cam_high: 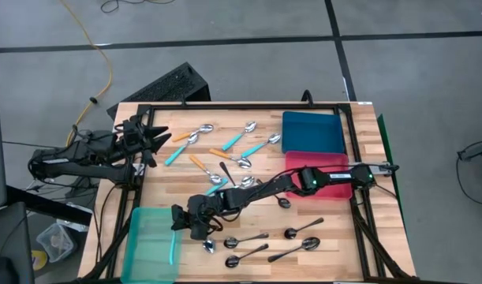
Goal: Sort silverware by color (type)
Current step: Put the blue spoon into the skyblue bin, then put the black spoon into the red bin
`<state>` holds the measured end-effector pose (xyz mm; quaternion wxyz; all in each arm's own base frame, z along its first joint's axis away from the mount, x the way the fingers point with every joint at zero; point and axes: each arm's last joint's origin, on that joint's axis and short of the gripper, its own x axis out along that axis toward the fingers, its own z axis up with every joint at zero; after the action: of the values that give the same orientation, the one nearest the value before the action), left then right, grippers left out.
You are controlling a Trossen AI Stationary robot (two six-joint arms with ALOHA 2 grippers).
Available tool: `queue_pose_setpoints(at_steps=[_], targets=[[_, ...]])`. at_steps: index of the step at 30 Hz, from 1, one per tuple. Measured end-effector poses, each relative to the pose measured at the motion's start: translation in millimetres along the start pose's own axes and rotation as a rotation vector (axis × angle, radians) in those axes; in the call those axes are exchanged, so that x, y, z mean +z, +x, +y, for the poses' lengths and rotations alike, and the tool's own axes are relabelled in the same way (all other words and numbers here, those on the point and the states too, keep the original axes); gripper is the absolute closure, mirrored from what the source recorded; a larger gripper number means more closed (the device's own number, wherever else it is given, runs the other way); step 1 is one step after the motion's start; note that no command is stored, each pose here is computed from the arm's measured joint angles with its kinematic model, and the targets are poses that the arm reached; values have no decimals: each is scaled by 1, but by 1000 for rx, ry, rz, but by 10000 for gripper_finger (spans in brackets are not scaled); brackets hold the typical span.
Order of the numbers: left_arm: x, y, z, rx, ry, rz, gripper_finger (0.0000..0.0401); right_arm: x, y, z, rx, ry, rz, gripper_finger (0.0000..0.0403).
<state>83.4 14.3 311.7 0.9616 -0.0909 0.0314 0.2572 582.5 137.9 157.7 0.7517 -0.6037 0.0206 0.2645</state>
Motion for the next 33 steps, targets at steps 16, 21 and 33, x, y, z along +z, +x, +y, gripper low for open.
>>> queue_pose_setpoints(at_steps=[16,21,33], targets=[[0,0,0,0,-1,-1,278,0,0,0,-1,55,0,306],[0,0,0,0,-1,-1,278,0,0,-1,-8,118,-3,295],[0,0,0,1,1,3,278,10,-28,-48,-313,396,427,294]])
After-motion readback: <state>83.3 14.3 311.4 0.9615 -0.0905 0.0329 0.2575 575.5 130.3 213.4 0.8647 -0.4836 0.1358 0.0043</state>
